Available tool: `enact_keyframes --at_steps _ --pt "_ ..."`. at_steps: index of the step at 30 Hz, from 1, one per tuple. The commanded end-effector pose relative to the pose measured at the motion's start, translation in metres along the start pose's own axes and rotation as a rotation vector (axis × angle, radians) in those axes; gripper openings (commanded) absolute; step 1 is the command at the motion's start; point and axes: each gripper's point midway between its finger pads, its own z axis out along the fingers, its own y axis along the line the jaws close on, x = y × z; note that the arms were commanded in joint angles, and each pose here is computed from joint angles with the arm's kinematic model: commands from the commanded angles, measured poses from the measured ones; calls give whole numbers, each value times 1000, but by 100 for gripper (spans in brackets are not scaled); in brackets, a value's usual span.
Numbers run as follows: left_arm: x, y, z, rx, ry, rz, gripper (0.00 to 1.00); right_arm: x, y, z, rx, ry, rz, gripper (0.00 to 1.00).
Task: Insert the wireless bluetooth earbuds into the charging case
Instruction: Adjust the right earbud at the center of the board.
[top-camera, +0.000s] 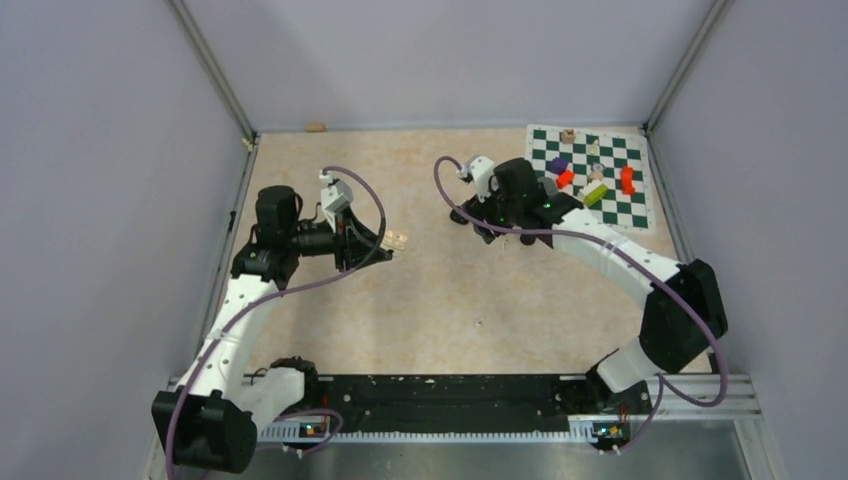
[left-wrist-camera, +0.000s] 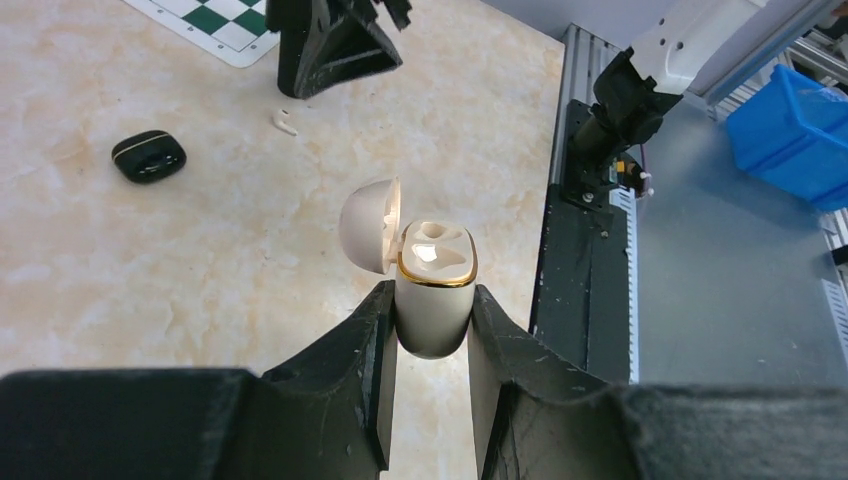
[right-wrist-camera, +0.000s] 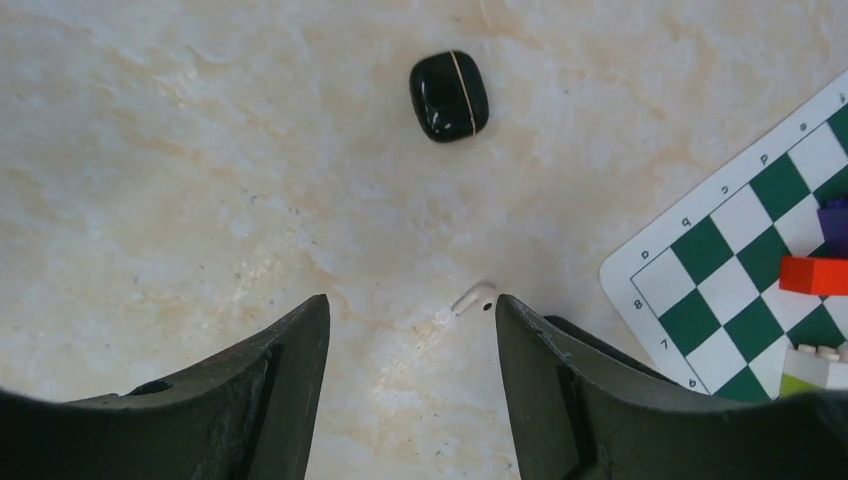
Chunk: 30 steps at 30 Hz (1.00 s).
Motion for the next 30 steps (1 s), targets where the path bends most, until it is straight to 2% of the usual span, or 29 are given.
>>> enact_keyframes --at_steps 1,7,11,16,30 --pt "-29 -6 -6 -52 -86 169 0 11 -8 11 155 102 -63 61" --pt "-25 -10 -6 -35 -83 158 0 40 -19 34 255 221 -93 61" --pt "-23 -9 -5 -29 -81 149 0 59 -19 48 261 280 -93 60" --pt "-22 -9 -5 -25 -81 150 0 73 -17 60 250 326 -91 55" --pt "-19 -9 -4 -18 -78 143 0 101 -30 78 198 399 34 55"
